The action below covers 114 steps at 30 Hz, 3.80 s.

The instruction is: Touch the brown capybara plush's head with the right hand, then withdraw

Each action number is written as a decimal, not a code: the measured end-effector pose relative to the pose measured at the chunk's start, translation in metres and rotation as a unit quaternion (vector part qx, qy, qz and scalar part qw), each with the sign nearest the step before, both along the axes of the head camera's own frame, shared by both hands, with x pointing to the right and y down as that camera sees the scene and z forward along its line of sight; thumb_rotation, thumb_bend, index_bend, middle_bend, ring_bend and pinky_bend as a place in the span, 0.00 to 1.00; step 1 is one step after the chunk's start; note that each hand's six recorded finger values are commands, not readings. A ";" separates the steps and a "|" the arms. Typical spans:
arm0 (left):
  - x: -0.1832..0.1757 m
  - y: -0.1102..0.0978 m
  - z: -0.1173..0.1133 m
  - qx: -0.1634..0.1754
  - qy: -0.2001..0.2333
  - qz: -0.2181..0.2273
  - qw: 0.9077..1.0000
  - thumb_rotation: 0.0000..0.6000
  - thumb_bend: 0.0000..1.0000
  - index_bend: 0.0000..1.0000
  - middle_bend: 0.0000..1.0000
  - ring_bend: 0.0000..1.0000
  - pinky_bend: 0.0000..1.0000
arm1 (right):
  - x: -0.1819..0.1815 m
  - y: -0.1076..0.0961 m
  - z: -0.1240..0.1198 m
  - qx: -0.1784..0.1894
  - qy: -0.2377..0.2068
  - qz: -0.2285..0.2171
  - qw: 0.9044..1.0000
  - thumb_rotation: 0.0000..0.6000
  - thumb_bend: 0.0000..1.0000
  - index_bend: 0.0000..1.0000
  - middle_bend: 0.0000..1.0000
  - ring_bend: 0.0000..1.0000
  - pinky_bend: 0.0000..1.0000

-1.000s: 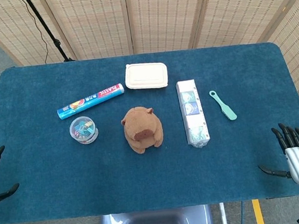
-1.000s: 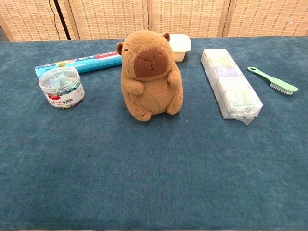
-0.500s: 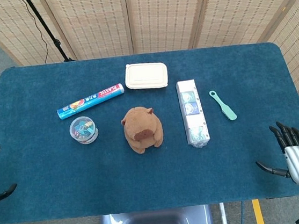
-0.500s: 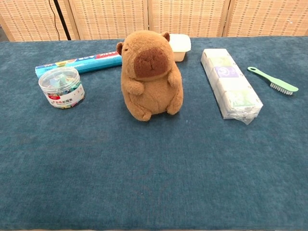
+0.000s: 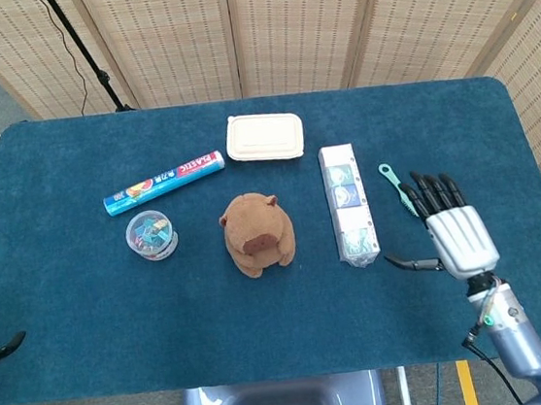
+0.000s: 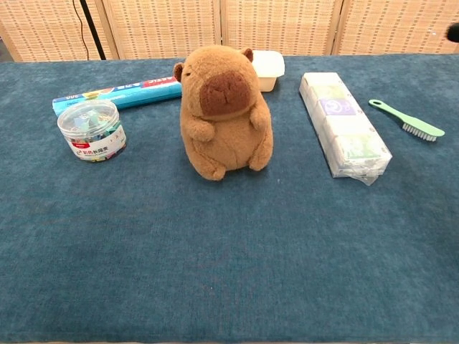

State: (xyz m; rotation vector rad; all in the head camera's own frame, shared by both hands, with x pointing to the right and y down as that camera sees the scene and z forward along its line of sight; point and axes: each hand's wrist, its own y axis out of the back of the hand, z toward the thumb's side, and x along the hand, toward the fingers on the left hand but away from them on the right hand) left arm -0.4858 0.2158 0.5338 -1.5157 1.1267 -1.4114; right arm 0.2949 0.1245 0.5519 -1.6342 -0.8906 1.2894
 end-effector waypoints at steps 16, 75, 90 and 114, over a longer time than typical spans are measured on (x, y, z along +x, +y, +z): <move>-0.001 0.001 0.008 -0.003 -0.020 -0.012 1.000 1.00 0.00 0.00 0.00 0.00 0.00 | -0.165 -0.072 0.026 -0.041 -0.041 -0.036 0.998 0.07 0.00 0.00 0.00 0.00 0.00; -0.037 -0.007 -0.010 0.006 0.025 -0.068 0.997 1.00 0.00 0.00 0.00 0.00 0.00 | -0.321 -0.088 0.114 -0.052 -0.011 -0.037 0.998 0.05 0.00 0.00 0.00 0.00 0.00; -0.037 -0.007 -0.008 0.003 0.024 -0.068 0.997 1.00 0.00 0.00 0.00 0.00 0.00 | -0.293 -0.080 0.153 -0.095 0.014 -0.023 0.995 0.05 0.00 0.00 0.00 0.00 0.00; -0.037 -0.006 -0.010 0.005 0.029 -0.068 0.997 1.00 0.00 0.00 0.00 0.00 0.00 | -0.286 -0.079 0.153 -0.114 0.004 -0.014 0.993 0.05 0.00 0.00 0.00 0.00 0.00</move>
